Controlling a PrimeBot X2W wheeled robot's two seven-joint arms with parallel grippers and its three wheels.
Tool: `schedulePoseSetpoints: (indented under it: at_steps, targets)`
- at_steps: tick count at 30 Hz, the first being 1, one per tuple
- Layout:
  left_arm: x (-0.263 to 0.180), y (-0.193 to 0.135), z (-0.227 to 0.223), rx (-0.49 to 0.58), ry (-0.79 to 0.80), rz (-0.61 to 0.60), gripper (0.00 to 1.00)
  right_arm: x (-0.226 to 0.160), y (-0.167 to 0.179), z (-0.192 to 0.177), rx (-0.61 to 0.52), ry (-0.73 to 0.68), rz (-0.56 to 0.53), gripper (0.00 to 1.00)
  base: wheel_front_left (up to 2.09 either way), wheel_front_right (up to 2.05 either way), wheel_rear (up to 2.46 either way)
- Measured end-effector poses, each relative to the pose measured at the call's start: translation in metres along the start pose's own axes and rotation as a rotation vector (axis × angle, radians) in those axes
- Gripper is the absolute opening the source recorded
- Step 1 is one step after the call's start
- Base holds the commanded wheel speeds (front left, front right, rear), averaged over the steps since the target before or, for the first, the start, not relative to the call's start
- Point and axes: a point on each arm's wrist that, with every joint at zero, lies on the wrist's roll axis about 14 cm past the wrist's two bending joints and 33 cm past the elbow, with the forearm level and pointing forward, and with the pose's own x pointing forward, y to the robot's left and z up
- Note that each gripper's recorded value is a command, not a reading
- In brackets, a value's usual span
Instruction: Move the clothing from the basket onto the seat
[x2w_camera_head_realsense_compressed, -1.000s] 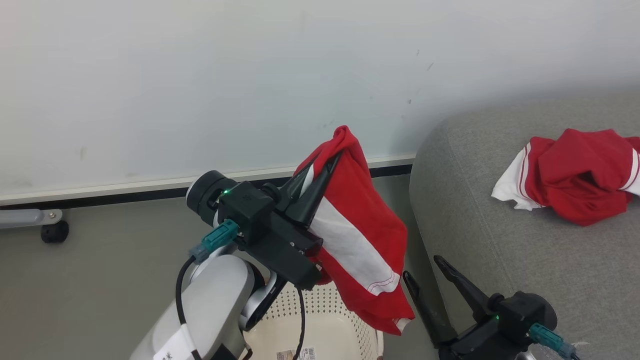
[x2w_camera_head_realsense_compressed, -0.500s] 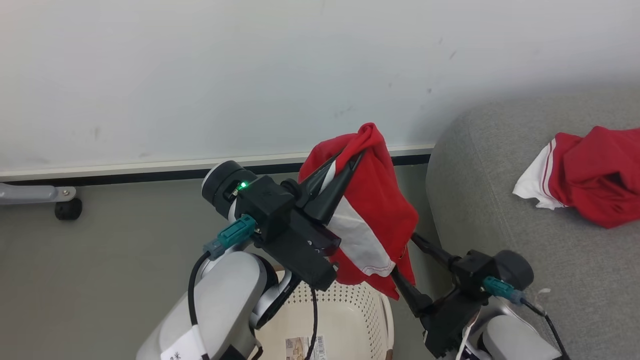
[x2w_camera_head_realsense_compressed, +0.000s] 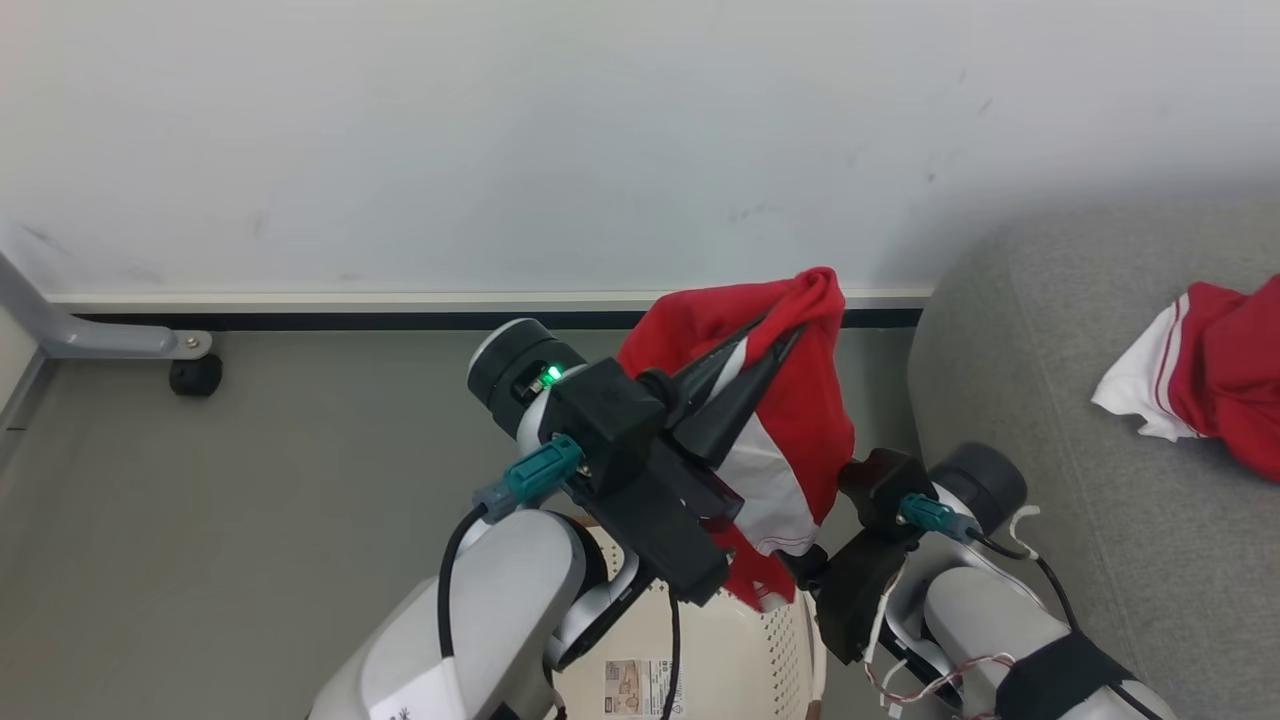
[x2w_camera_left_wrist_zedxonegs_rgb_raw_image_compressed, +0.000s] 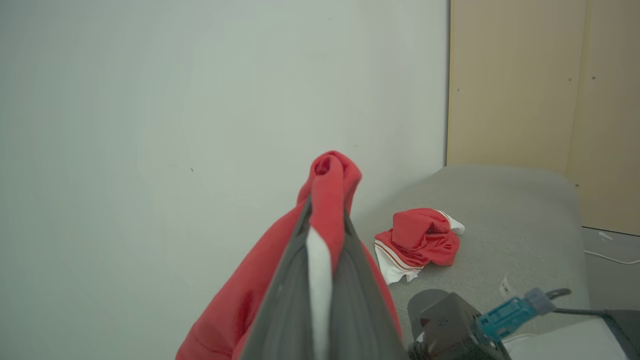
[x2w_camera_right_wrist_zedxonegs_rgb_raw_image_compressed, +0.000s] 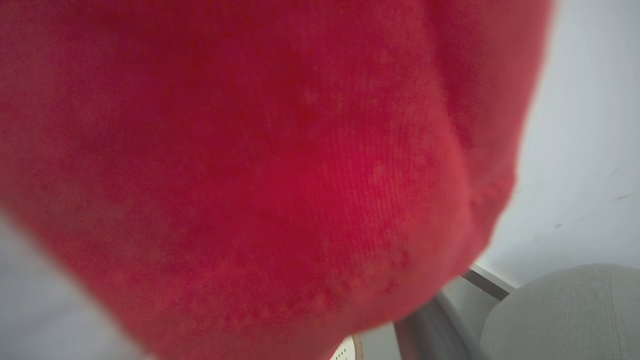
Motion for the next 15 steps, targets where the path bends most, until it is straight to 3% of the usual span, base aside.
schedulePoseSetpoints:
  at_steps: [4,5,6,7,8,15]
  targets:
    - [-0.005,0.0,-0.001,-0.009,0.008,0.006,0.0,0.011,0.008,0.004,-0.022,-0.002,0.038,1.0,0.0,0.0,0.0]
    - [-0.006,0.0,-0.001,-0.013,0.013,0.009,0.0,0.014,0.009,0.006,-0.026,-0.006,0.045,0.81,0.0,0.0,0.0]
    - [-0.007,0.001,-0.001,-0.014,0.016,0.012,0.0,0.017,0.01,0.009,-0.025,-0.014,0.049,0.4,0.0,0.0,0.0]
    - [-0.008,0.002,-0.001,-0.013,0.016,0.016,0.0,0.02,0.011,0.012,-0.027,-0.021,0.054,0.4,0.0,0.0,0.0]
    - [-0.009,0.003,0.0,-0.013,0.016,0.02,0.0,0.023,0.012,0.015,-0.026,-0.029,0.058,0.0,0.0,0.0,0.0]
    - [-0.014,0.013,-0.001,-0.01,0.027,0.047,0.0,0.032,0.021,0.02,-0.007,-0.043,0.081,0.0,0.0,0.0,0.0]
